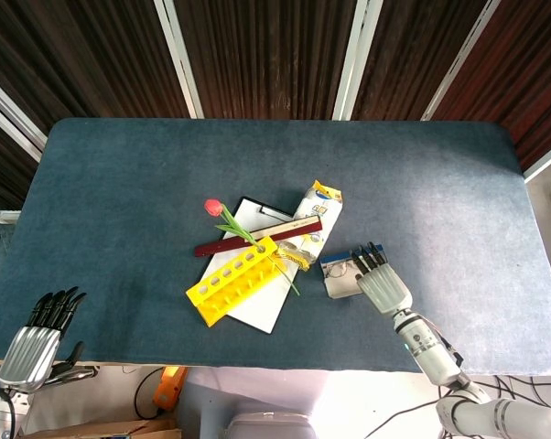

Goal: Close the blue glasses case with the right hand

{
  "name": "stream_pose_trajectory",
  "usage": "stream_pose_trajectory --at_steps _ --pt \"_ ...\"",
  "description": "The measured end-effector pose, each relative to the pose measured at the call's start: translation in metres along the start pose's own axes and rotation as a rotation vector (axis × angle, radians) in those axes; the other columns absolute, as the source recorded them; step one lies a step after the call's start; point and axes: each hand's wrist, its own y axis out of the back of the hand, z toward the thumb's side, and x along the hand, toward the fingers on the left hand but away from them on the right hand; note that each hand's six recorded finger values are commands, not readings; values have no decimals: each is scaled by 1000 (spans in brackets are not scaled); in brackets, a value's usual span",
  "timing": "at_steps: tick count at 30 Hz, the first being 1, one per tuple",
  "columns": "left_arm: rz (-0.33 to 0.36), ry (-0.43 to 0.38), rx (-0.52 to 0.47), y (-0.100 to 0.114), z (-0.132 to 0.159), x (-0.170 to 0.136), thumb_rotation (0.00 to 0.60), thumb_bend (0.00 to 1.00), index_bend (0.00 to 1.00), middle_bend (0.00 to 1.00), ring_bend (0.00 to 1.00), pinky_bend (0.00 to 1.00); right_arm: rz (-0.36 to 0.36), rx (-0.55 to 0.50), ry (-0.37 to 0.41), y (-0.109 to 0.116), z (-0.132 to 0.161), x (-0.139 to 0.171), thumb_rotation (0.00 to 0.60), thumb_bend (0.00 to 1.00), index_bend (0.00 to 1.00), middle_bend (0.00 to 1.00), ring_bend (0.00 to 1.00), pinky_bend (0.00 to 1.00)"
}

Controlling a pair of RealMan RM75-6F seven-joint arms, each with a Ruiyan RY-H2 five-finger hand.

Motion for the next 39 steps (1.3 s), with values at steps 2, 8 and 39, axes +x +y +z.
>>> stream_pose_trajectory --at_steps 2,8,39 --pt "-1 -1 1 -1 0 0 600 387 0 0 0 58 -20 -16 -20 7 -8 0 600 736 755 175 0 36" --pt "-13 -4 7 -4 2 2 600 386 0 0 0 58 -36 -53 -65 22 -23 -10 600 736 755 175 0 36" --pt "-17 13 3 -3 -3 4 600 393 0 0 0 59 42 -134 -251 30 -48 -88 600 726 536 162 0 34"
